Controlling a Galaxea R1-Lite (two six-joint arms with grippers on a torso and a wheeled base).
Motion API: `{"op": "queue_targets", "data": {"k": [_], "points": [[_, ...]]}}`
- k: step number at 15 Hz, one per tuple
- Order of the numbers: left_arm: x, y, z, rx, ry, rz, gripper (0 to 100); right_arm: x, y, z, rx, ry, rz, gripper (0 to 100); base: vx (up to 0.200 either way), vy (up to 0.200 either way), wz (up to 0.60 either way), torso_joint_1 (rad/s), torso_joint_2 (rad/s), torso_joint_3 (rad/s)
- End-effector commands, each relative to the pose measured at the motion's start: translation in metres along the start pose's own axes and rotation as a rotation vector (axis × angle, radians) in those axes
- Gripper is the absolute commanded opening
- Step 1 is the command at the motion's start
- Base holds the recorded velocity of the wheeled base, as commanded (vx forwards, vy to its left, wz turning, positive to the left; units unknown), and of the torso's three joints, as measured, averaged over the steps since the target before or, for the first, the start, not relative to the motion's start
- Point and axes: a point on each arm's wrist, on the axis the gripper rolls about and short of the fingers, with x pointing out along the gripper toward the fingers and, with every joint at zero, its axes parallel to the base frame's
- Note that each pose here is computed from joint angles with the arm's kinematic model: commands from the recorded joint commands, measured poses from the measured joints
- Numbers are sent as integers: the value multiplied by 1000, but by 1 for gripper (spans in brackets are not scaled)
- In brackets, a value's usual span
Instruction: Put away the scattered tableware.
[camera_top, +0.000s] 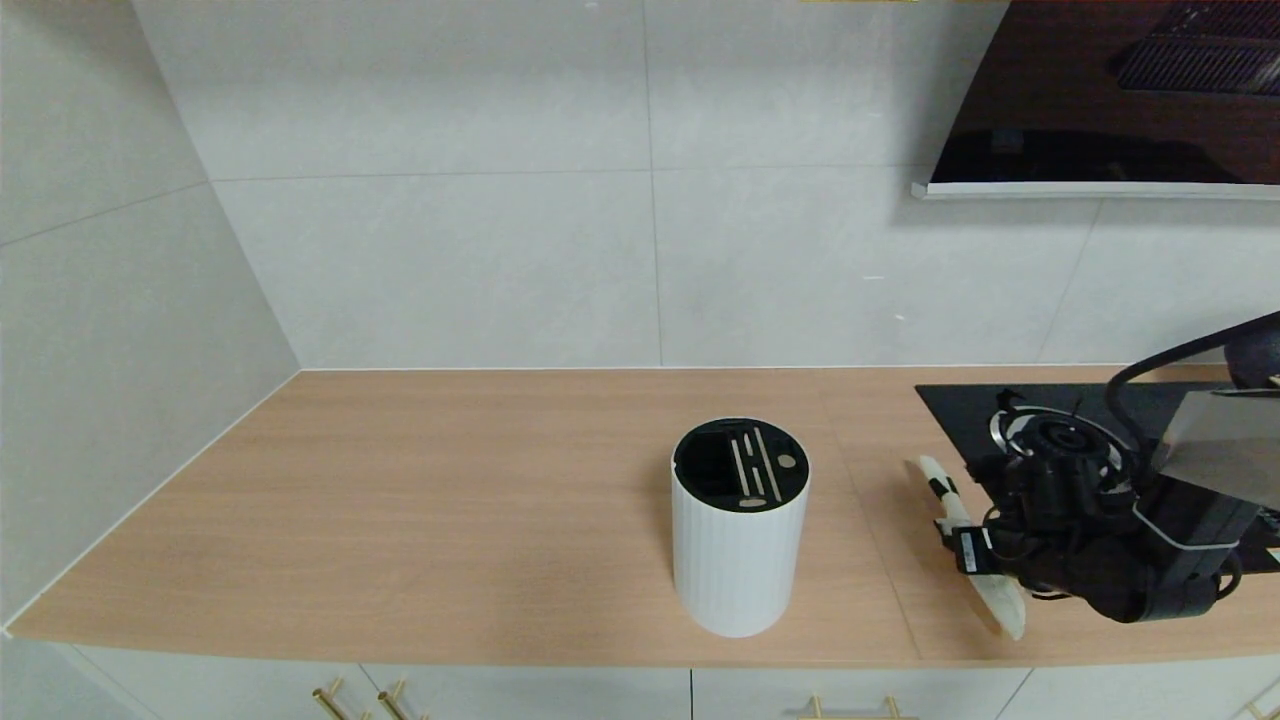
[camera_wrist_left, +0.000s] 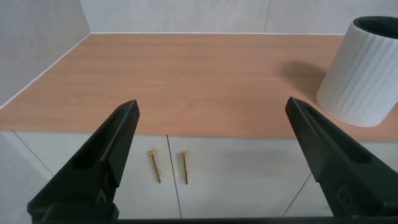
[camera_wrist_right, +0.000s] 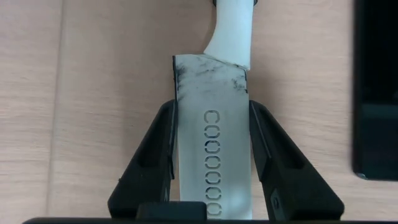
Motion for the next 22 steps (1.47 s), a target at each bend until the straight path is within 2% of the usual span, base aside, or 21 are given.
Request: {"op": "queue_targets", "data": {"k": [1,3,4,5,6,7,8,9,10,11,12,13,14,15,16,17,18,19,20,21,22], "points": [[0,0,0,1,0,1,100,-43,1,33,12,-126,9,0,0,0,0,0,0,0],[0,0,1,3,-4,0,100,-69,6,47,5,-191,27,0,0,0,0,0,0,0],[-2,0,8,2,-32,-19,100,-87,16,57,-6,-241,51,0,0,0,0,0,0,0],[-7,-1,25,3,-78,-59,100,-104,20,68,-3,-295,66,0,0,0,0,0,0,0],[-8,-4,65,4,-75,-194,100,-135,30,84,-14,-375,102,0,0,0,0,0,0,0],[6,-6,97,3,-17,-283,100,-157,38,94,-26,-422,135,0,0,0,0,0,0,0],[16,-8,110,-1,17,-321,100,-165,43,99,-32,-439,152,0,0,0,0,0,0,0],[49,-11,138,-18,111,-415,100,-185,52,114,-42,-481,183,0,0,0,0,0,0,0],[65,-13,143,-27,158,-440,100,-193,56,120,-47,-491,195,0,0,0,0,0,0,0],[100,-17,147,-43,245,-500,100,-208,62,132,-55,-504,215,0,0,0,0,0,0,0],[117,-22,144,-49,295,-541,100,-213,66,135,-60,-510,228,0,0,0,0,0,0,0],[148,-39,133,-80,396,-635,100,-217,73,142,-66,-531,251,0,0,0,0,0,0,0],[165,-53,128,-100,421,-688,100,-220,78,144,-71,-540,267,0,0,0,0,0,0,0],[181,-63,128,-125,403,-717,100,-224,83,144,-78,-545,286,0,0,0,0,0,0,0],[200,-74,129,-172,351,-738,100,-227,89,140,-84,-539,303,0,0,0,0,0,0,0],[208,-78,129,-200,328,-744,100,-226,92,137,-89,-531,308,0,0,0,0,0,0,0],[230,-92,127,-314,269,-768,100,-230,106,132,-105,-531,325,0,0,0,0,0,0,0],[242,-103,122,-399,270,-790,100,-234,116,131,-112,-535,339,0,0,0,0,0,0,0],[246,-106,120,-421,270,-798,100,-235,120,128,-119,-530,350,0,0,0,0,0,0,0],[260,-120,114,-443,249,-830,100,-240,135,122,-144,-519,396,0,0,0,0,0,0,0],[268,-129,120,-442,201,-856,100,-239,143,119,-158,-508,416,0,0,0,0,0,0,0]]}}
